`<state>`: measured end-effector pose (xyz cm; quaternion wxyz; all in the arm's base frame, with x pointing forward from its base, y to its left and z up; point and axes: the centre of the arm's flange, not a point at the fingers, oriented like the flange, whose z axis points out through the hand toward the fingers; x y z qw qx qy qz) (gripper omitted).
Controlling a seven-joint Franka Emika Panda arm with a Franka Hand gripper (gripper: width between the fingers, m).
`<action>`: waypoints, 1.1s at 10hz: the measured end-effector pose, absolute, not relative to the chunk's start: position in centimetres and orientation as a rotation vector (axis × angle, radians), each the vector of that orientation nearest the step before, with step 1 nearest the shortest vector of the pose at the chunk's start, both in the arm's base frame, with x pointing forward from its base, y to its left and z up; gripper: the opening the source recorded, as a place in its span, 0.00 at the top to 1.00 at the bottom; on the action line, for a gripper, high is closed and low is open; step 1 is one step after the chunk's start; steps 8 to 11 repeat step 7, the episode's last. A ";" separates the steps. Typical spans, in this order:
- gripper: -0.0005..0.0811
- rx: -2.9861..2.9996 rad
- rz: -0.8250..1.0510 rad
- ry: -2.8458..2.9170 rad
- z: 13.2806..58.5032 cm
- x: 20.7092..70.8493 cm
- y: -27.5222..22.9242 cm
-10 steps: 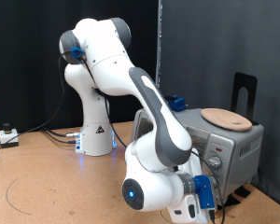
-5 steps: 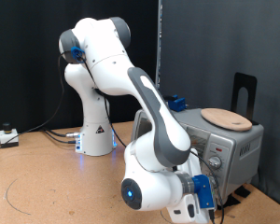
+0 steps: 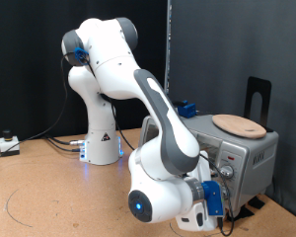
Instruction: Make a piece of toast with the oven
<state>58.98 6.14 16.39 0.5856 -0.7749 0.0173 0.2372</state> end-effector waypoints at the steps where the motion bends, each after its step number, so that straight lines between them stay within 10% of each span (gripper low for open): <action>1: 0.32 -1.797 0.622 0.063 17.1 58.6 5.1; 3: 0.03 -1.876 0.604 0.153 18.1 58.9 2.4; 11: 0.01 -1.965 0.573 0.299 20.9 59.1 -3.0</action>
